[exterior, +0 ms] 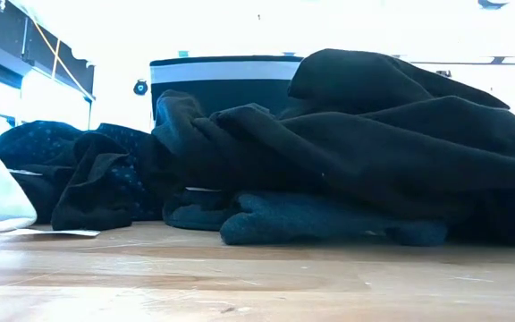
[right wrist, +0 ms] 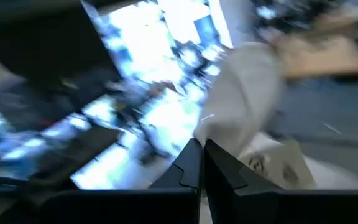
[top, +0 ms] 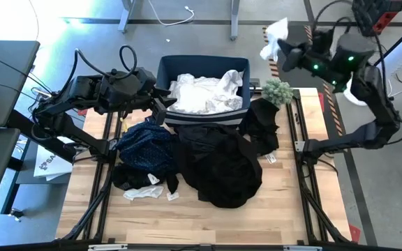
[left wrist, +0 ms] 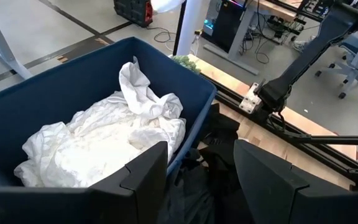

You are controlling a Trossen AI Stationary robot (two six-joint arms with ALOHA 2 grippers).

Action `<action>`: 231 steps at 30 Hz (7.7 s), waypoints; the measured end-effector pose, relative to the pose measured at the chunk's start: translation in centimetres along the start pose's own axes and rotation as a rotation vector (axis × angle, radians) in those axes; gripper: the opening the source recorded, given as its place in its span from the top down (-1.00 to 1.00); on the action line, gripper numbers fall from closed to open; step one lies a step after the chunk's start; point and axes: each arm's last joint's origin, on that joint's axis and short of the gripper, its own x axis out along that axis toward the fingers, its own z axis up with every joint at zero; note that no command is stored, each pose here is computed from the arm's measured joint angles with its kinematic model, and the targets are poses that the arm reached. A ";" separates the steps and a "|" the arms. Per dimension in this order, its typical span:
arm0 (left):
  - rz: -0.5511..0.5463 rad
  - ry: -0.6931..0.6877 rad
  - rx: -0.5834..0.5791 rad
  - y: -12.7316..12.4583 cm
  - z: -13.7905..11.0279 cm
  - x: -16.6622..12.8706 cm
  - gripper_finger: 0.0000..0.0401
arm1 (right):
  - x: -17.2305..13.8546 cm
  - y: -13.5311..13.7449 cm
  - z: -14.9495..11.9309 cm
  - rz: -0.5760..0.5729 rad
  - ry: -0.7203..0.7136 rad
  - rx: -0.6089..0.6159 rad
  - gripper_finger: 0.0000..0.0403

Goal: Sort clothes
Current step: Put the right white sock into the blue bin, then put the white sock into the blue bin, then put the blue shirt into the blue bin

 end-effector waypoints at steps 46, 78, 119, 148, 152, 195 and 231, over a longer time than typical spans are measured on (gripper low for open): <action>0.000 0.000 -0.002 0.0 0.0 0.0 0.08 | 15.5 0.8 -10.6 -0.262 0.683 -0.442 1.00; 0.000 0.001 -0.026 0.0 0.0 0.0 0.08 | 20.7 -3.9 -17.0 -0.317 1.163 -0.260 0.27; -0.266 0.784 0.316 -5.2 -15.5 2.9 0.08 | 16.6 3.5 -11.3 0.034 0.666 -0.378 0.28; -0.241 1.206 0.121 -1.9 -37.0 8.6 0.94 | 13.5 5.4 -13.6 0.094 0.750 -0.389 0.28; -0.450 1.214 0.101 -3.6 -33.2 6.8 0.97 | 13.5 5.4 -13.6 0.095 0.749 -0.389 0.28; 0.436 0.307 0.064 11.0 -2.6 11.3 0.94 | 0.9 4.2 -1.7 0.094 0.471 -0.162 0.28; 0.008 0.462 0.050 1.9 -8.5 2.8 0.28 | -1.2 8.8 -7.5 0.434 0.884 -0.498 0.28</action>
